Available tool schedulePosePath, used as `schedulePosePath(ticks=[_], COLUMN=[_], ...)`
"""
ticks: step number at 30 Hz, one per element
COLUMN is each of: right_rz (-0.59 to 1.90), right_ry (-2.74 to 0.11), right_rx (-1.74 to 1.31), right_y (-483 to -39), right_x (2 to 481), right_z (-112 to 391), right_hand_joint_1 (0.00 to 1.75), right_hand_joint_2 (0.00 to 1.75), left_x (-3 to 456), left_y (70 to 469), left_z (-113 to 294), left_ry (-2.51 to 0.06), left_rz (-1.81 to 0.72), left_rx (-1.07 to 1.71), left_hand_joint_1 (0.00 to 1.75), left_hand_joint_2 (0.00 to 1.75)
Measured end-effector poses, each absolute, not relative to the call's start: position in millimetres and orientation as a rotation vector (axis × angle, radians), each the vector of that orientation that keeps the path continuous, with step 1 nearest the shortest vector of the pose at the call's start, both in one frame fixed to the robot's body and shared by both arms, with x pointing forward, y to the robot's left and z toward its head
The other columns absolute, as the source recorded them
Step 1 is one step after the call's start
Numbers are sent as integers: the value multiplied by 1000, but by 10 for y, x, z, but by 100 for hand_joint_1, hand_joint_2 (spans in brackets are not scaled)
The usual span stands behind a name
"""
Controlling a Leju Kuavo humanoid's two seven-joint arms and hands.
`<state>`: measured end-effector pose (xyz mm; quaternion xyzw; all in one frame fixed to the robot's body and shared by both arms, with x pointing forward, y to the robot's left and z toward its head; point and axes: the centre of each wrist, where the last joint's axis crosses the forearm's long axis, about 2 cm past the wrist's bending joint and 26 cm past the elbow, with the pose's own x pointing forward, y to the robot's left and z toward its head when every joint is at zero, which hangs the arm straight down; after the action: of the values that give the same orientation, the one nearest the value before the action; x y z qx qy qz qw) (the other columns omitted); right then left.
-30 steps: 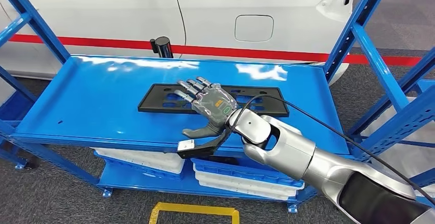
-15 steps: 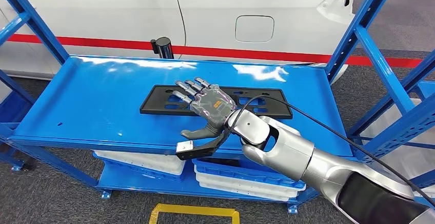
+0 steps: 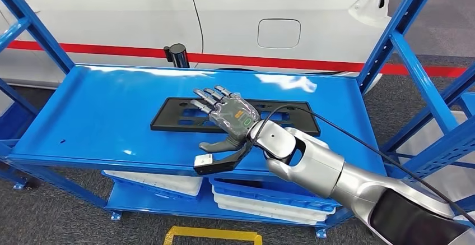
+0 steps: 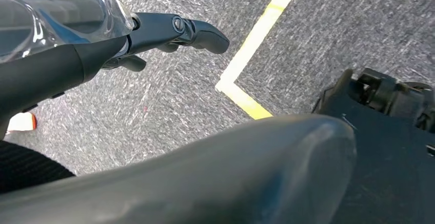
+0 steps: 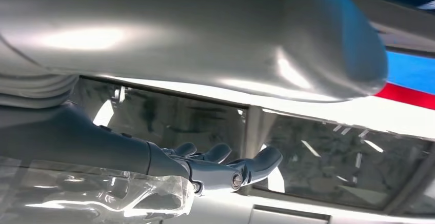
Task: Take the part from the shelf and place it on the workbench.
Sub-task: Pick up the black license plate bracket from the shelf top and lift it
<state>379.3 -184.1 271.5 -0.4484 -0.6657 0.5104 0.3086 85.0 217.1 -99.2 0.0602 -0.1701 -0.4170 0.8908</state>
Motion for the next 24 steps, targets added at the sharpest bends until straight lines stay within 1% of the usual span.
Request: schedulePosePath(ticks=[4, 8, 19, 24], right_rz=[1348, 1355, 1358, 1405], right_ry=[-1761, -1758, -1735, -1676], right_rx=[-1187, -1180, -1191, -1202], right_y=[-1842, -1833, -1836, -1842], right_x=[3794, 3782, 3787, 3790], right_z=[2720, 2694, 2694, 2644], right_hand_joint_1=[0, 0, 0, 0], right_hand_joint_2=[0, 175, 175, 175], left_x=[876, 915, 878, 877], left_y=[2171, 2171, 2165, 2164], left_z=[-987, -979, -986, -986], left_ry=[-360, -371, -371, -371], left_rz=[-867, -868, -876, -877], left_rx=[126, 128, 113, 106], left_hand_joint_1=[0, 0, 0, 0], left_hand_joint_2=[0, 0, 0, 0])
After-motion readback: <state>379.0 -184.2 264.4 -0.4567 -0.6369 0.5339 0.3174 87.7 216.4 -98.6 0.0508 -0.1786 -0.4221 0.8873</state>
